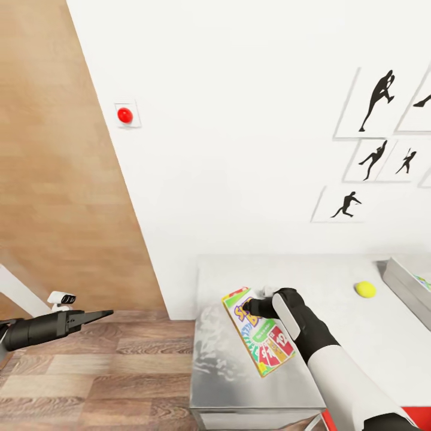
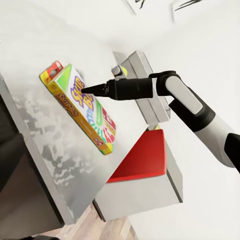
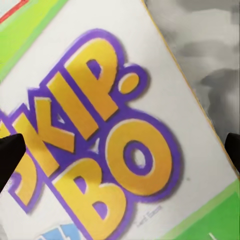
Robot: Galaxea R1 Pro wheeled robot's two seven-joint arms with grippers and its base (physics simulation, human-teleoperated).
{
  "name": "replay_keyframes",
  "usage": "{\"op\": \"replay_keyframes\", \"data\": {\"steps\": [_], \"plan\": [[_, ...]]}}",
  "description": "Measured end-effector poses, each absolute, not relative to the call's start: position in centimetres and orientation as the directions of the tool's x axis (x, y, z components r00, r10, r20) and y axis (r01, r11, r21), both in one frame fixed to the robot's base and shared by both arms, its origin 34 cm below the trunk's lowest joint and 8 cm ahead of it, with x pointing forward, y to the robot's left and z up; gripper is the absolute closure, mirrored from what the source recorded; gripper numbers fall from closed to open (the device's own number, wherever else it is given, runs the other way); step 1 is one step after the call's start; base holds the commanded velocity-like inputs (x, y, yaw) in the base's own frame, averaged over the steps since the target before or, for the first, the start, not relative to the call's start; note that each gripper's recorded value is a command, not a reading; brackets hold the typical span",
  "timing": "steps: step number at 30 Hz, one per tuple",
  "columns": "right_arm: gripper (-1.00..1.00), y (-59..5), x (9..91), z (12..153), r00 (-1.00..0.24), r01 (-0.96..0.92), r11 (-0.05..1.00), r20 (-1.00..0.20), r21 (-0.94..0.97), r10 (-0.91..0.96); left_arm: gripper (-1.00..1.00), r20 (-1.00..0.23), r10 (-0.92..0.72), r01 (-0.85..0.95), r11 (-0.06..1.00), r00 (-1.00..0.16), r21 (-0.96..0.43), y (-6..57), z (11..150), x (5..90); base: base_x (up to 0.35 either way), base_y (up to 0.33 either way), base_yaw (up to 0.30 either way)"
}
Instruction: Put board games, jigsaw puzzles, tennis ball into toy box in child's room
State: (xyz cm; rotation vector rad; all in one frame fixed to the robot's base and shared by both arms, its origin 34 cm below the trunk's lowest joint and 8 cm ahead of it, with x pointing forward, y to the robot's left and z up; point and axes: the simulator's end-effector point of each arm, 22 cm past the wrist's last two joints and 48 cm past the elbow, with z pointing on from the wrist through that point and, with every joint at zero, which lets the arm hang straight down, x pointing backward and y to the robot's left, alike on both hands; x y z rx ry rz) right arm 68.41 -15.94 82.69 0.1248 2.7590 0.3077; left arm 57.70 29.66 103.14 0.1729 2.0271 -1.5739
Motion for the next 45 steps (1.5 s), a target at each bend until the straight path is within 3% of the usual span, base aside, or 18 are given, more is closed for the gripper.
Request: {"op": "replay_keyframes", "data": {"steps": [18,45], "plan": [[-1.00,-16.15,68.42,82.65,-0.931,0.048,0.973,-0.343,0.227,0.126,-1.00,-0.500,-0.233,0.427,0.301,-0.834,-0.853,29.61,103.12,57.70,-0.018,0.053,0.000],[-1.00,-15.82,68.41,82.72,-0.931,0.047,0.972,-0.341,0.232,0.126,-1.00,-0.500,-0.231,0.427,0.303,-0.834,-0.852,29.67,103.10,57.70,-0.023,0.151,0.000]]}}
